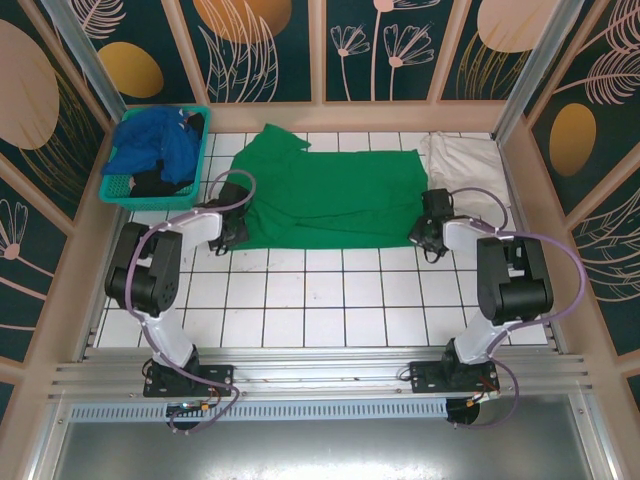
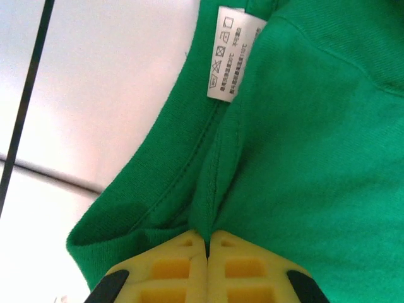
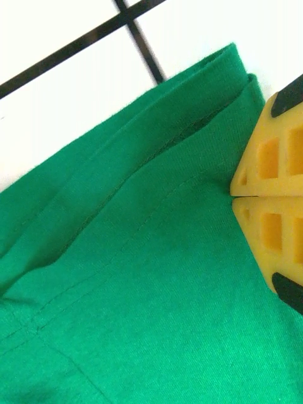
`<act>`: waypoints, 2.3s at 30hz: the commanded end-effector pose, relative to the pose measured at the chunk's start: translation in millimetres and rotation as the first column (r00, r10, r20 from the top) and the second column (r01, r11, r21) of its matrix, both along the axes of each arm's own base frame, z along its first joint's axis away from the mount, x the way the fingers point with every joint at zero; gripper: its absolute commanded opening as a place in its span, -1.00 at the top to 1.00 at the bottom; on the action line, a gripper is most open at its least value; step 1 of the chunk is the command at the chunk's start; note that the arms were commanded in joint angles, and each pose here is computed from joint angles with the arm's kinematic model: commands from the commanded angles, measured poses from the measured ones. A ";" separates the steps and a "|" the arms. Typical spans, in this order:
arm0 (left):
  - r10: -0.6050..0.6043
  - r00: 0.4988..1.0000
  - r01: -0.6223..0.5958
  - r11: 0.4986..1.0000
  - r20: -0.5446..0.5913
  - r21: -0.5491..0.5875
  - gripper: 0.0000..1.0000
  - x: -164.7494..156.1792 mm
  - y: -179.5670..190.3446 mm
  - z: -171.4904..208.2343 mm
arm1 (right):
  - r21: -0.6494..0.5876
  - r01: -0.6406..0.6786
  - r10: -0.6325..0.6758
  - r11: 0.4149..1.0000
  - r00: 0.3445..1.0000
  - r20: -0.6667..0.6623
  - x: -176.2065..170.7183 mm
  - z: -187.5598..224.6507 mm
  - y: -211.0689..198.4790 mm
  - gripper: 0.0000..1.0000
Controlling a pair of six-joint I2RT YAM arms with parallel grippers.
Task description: Fold and stack the t-shirts
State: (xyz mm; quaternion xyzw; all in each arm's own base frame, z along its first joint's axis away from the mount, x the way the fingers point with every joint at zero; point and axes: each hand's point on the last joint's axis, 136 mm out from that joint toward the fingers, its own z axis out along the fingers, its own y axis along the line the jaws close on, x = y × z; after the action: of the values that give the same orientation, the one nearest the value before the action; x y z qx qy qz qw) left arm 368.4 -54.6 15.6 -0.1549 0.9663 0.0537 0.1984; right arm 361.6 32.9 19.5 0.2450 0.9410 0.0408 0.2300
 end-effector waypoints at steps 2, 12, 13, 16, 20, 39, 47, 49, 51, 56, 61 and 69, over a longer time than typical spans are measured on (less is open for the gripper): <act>0.106 0.989 -0.107 0.994 -0.105 -0.008 1.00 -71.9 21.8 -5.2 | 0.003 0.051 -0.051 0.999 0.994 -0.100 -49.5 -8.2 -11.1 1.00; 0.041 0.998 -0.032 0.987 0.050 -0.159 0.14 -78.8 -9.0 56.4 | 0.011 0.030 -0.030 0.999 0.999 0.035 -58.6 53.4 0.4 0.40; 0.021 0.997 -0.008 0.984 0.073 -0.175 0.11 -77.0 -19.9 64.2 | 0.017 0.024 -0.025 1.000 0.998 0.062 -54.8 61.6 1.9 0.36; -0.048 0.993 0.075 0.958 0.105 -0.277 0.06 -78.3 -59.8 65.1 | 0.043 0.005 -0.010 0.999 0.993 0.113 -45.4 73.9 7.7 0.27; -0.082 0.993 0.104 0.939 0.080 -0.329 -0.05 -78.5 -82.1 44.1 | 0.079 -0.019 0.009 0.997 0.993 0.119 -38.2 72.2 16.5 0.26; -0.133 0.990 0.142 0.947 0.053 -0.290 0.94 -38.2 -106.1 27.8 | 0.081 -0.049 0.040 0.995 0.993 0.113 -44.6 60.5 20.9 0.25; -0.165 0.985 0.171 0.961 0.046 -0.216 1.00 -3.3 -113.8 32.1 | 0.084 -0.057 0.047 0.995 0.992 0.115 -42.4 59.1 22.4 0.25; -0.178 0.983 0.182 0.966 0.039 -0.184 1.00 10.9 -116.8 33.3 | 0.075 -0.061 0.052 0.995 0.992 0.115 -38.4 59.9 22.3 0.25; -0.187 0.981 0.191 0.972 0.046 -0.139 0.93 29.6 -117.9 36.0 | 0.056 -0.063 0.056 0.996 0.992 0.117 -31.2 62.1 20.6 0.25; -0.206 0.978 0.208 0.976 0.038 -0.067 0.33 71.9 -119.6 34.3 | 0.032 -0.087 0.083 0.996 0.989 0.120 -9.0 65.9 23.9 0.25; -0.183 0.983 0.184 0.983 0.031 -0.019 -0.11 98.7 -103.2 37.1 | 0.037 -0.118 0.114 0.992 0.988 0.107 12.6 67.2 32.7 0.25; -0.139 0.988 0.138 0.990 0.070 0.014 -0.60 61.1 -58.1 64.9 | 0.094 -0.329 0.306 0.939 0.931 0.199 0.2 85.5 113.3 0.25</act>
State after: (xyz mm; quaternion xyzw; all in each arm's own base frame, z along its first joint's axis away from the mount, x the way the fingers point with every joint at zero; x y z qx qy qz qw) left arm 451.0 -124.6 59.7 -0.0959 0.9691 0.0267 0.2256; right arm 369.5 88.5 84.2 0.1710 0.9428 0.1043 0.2664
